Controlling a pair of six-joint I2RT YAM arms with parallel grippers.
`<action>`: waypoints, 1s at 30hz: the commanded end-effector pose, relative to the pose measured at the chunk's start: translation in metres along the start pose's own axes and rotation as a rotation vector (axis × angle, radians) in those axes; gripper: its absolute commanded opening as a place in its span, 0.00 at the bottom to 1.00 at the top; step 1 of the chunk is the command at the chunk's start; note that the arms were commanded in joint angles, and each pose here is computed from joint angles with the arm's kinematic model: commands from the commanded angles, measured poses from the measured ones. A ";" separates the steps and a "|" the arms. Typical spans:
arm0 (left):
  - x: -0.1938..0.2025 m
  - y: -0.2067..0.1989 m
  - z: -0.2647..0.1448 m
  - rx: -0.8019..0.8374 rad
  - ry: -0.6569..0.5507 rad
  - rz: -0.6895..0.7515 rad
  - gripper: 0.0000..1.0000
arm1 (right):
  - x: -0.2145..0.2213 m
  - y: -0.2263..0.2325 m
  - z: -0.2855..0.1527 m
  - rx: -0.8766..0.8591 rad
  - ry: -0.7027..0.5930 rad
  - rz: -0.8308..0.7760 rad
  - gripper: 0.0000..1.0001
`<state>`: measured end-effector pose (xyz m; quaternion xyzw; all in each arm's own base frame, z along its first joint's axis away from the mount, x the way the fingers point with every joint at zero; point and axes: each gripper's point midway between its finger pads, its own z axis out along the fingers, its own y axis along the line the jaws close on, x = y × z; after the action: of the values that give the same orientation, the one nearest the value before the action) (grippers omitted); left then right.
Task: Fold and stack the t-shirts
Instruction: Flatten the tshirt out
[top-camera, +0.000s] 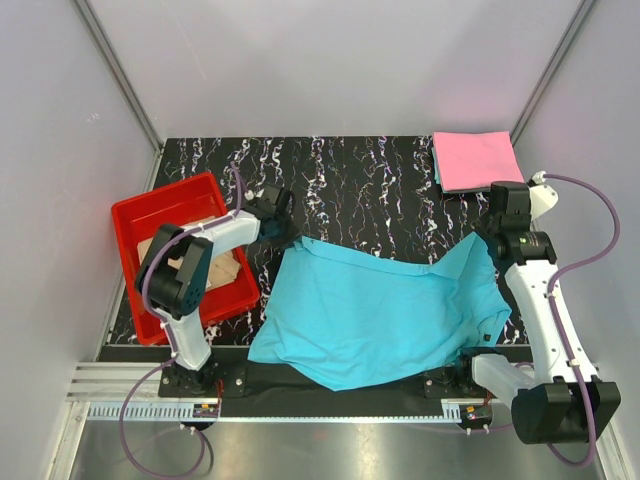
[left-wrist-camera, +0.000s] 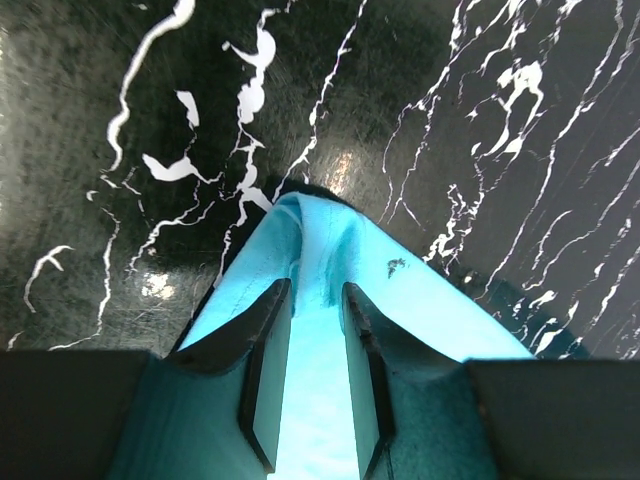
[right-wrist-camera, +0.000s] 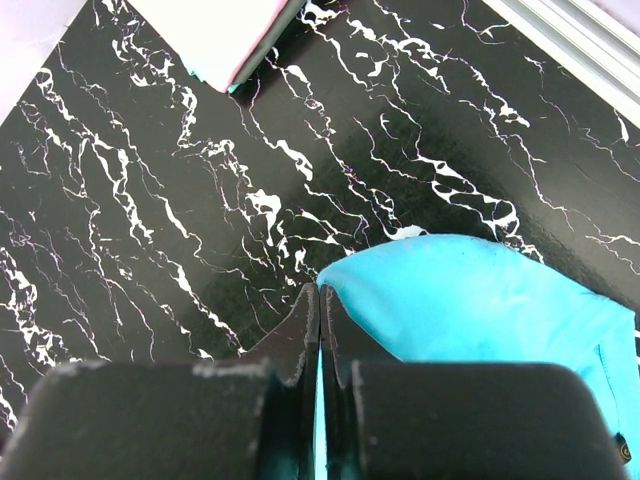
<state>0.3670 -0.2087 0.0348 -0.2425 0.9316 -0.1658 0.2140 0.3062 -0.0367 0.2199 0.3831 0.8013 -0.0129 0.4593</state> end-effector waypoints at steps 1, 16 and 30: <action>-0.007 -0.011 0.000 0.009 -0.027 -0.007 0.32 | -0.011 0.012 -0.001 -0.042 -0.028 0.022 0.00; 0.001 -0.010 0.003 -0.028 -0.027 0.007 0.29 | -0.011 0.010 -0.004 -0.040 -0.029 0.019 0.00; -0.007 -0.010 -0.011 -0.033 -0.069 0.025 0.30 | -0.006 0.010 -0.002 -0.048 -0.013 0.037 0.00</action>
<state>0.3588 -0.2104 0.0273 -0.2408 0.9391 -0.1295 0.2082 0.3089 -0.0325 0.2166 0.3806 0.8060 -0.0037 0.4533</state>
